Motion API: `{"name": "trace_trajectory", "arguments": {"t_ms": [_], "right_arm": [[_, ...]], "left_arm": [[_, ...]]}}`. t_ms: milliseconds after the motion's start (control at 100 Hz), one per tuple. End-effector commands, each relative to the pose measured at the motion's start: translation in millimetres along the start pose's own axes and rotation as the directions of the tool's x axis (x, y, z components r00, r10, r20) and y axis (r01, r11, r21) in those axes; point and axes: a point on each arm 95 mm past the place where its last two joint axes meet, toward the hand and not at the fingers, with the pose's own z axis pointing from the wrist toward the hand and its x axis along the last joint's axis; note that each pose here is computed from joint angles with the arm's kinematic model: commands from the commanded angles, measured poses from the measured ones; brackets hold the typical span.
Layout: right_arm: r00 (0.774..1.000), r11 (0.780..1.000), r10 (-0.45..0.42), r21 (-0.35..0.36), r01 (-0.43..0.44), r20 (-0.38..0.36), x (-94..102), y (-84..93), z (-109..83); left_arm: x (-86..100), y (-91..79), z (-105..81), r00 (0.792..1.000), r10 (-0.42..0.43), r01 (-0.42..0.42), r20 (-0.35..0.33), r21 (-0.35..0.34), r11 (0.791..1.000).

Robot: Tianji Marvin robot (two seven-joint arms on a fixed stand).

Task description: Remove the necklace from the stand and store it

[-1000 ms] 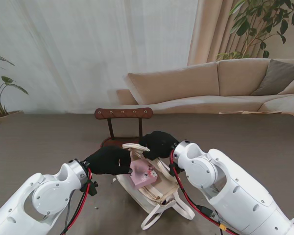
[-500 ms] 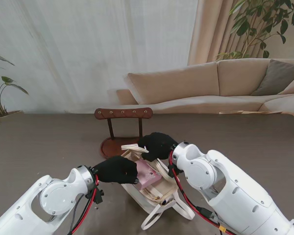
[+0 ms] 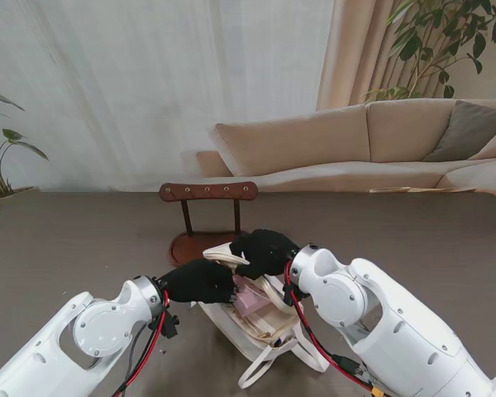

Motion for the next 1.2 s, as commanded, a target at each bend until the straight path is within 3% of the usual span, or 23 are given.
{"name": "trace_trajectory", "arguments": {"t_ms": [0, 280, 600, 790, 950, 1190], "right_arm": [[1.0, 1.0, -0.002, 0.025, 0.003, -0.031, 9.6, -7.6, -0.6], [0.999, 0.999, -0.004, 0.035, 0.006, -0.052, 16.0, -15.4, -3.1], [0.997, 0.997, -0.021, 0.069, 0.026, -0.068, 14.1, -26.8, -6.3], [0.995, 0.994, -0.041, 0.094, 0.05, -0.094, 12.8, -33.1, -8.5], [0.992, 0.992, -0.06, 0.102, 0.071, -0.114, 11.5, -37.1, -10.2], [0.986, 0.99, -0.088, 0.096, 0.101, -0.139, 9.6, -46.0, -13.0]], "left_arm": [[5.0, 1.5, 1.6, 1.0, -0.018, 0.018, -0.015, -0.008, 1.0], [2.8, 3.9, 1.4, 0.999, -0.036, 0.036, -0.004, -0.038, 0.999], [9.3, -6.1, -23.0, 1.0, 0.007, -0.006, 0.026, -0.014, 1.0], [11.9, -18.5, -42.8, 0.997, 0.052, -0.055, 0.051, 0.07, 0.996], [10.5, -30.3, -58.2, 0.993, 0.089, -0.101, 0.073, 0.182, 0.978], [-9.9, -38.5, -65.2, 0.98, 0.133, -0.17, 0.15, 0.276, 0.946]]}}
